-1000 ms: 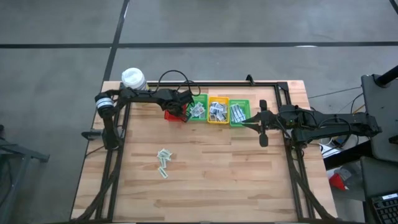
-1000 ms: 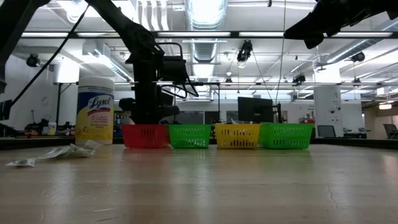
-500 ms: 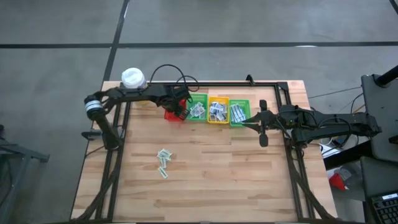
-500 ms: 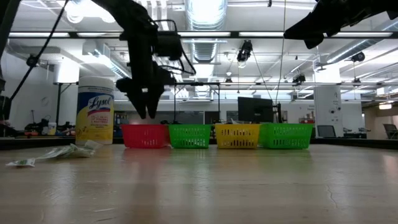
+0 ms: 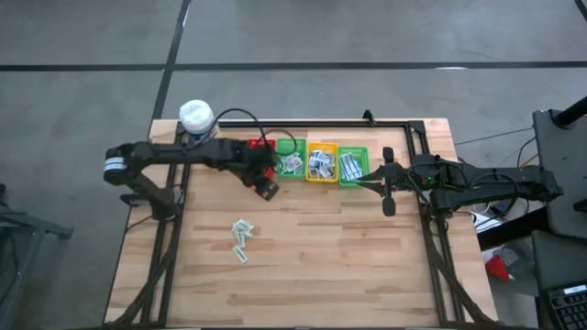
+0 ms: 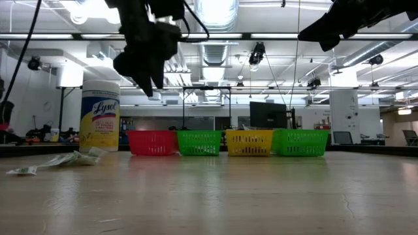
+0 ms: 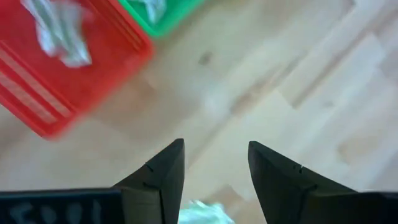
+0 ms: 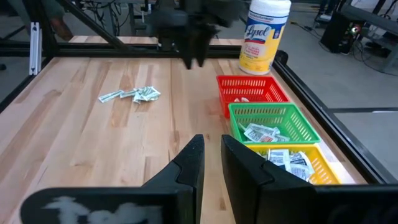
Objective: Pick & Place First Aid Supplies
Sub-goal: Put the green bandage into the red bin
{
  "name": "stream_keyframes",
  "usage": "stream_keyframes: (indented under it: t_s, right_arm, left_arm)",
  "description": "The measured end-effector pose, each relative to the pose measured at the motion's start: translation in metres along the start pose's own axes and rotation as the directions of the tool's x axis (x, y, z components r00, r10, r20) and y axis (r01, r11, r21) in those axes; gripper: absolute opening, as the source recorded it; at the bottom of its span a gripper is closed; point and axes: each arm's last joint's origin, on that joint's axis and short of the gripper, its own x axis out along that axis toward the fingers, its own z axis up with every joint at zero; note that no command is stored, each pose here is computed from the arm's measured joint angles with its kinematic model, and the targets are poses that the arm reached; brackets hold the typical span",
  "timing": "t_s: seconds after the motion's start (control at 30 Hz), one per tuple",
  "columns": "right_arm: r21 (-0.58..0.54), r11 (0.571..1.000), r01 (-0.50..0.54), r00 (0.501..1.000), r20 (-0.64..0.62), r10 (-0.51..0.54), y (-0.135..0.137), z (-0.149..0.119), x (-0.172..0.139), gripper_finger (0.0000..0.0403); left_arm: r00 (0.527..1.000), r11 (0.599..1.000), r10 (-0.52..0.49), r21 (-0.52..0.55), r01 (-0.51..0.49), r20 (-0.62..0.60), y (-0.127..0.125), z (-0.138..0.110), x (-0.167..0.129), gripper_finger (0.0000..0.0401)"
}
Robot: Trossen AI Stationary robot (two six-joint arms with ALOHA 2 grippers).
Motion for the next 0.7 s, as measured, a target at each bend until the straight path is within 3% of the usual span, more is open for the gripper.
stream_keyframes:
  t_s: [0.27,0.7]
  right_arm:
    - [-0.002,1.000,0.000,1.000,0.000,0.000,0.000,0.000,0.000,0.0052]
    - [-0.001,1.000,0.000,1.000,0.000,0.000,0.000,0.000,0.000,0.0052]
  left_arm:
    - [0.994,0.977,-0.085,-0.204,0.069,-0.074,-0.035,-0.038,-0.007,0.0170]
    - [0.982,0.895,-0.047,-0.445,-0.039,-0.181,-0.073,-0.094,0.002,0.0170]
